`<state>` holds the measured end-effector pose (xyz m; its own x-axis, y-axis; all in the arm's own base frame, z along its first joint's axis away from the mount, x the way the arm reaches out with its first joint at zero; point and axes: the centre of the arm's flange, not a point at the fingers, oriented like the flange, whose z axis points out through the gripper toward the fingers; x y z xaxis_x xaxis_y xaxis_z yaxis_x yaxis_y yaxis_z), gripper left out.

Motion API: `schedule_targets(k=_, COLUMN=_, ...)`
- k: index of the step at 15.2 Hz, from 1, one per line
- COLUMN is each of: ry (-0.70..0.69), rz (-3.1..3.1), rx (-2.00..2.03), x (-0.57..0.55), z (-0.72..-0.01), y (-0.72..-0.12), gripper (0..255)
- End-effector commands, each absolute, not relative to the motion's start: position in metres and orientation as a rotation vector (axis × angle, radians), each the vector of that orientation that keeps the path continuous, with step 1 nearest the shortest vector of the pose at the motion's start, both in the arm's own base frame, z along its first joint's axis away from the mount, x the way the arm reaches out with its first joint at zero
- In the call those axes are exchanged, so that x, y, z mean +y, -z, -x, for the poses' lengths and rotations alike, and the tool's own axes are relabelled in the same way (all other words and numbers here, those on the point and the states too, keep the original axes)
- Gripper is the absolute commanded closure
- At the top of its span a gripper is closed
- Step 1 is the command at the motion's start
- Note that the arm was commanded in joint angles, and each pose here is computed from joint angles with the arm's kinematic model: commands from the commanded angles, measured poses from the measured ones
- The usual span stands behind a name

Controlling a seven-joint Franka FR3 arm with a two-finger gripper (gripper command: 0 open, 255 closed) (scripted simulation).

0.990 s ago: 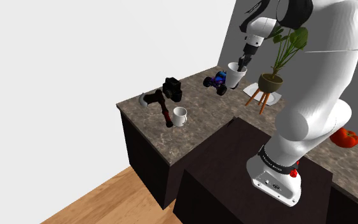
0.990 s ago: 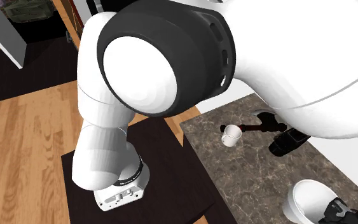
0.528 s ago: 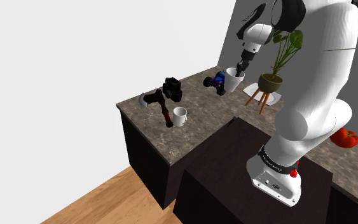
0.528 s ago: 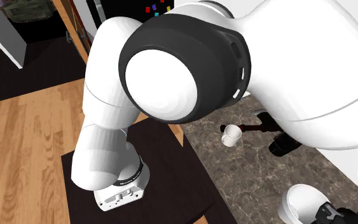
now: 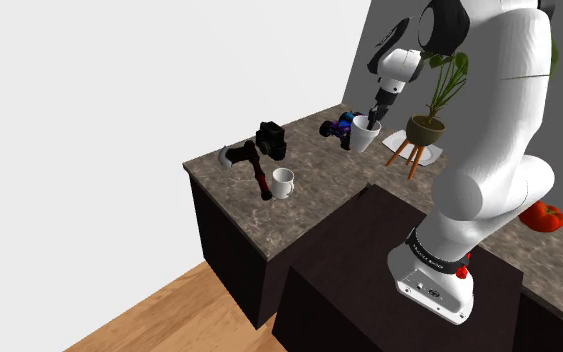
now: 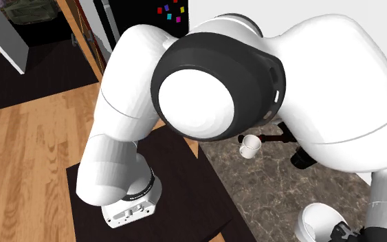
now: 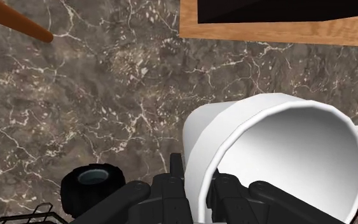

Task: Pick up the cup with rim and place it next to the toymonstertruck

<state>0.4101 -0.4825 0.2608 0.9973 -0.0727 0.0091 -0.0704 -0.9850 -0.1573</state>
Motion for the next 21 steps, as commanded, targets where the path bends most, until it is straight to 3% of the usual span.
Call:
schedule_targets(k=1, ry=0.023, rz=2.983, rx=0.108, x=-0.483, z=-0.411, y=-0.25, gripper=255)
schedule_targets(k=21, ry=0.023, rz=2.983, rx=0.108, x=-0.483, z=-0.411, y=-0.145, gripper=255)
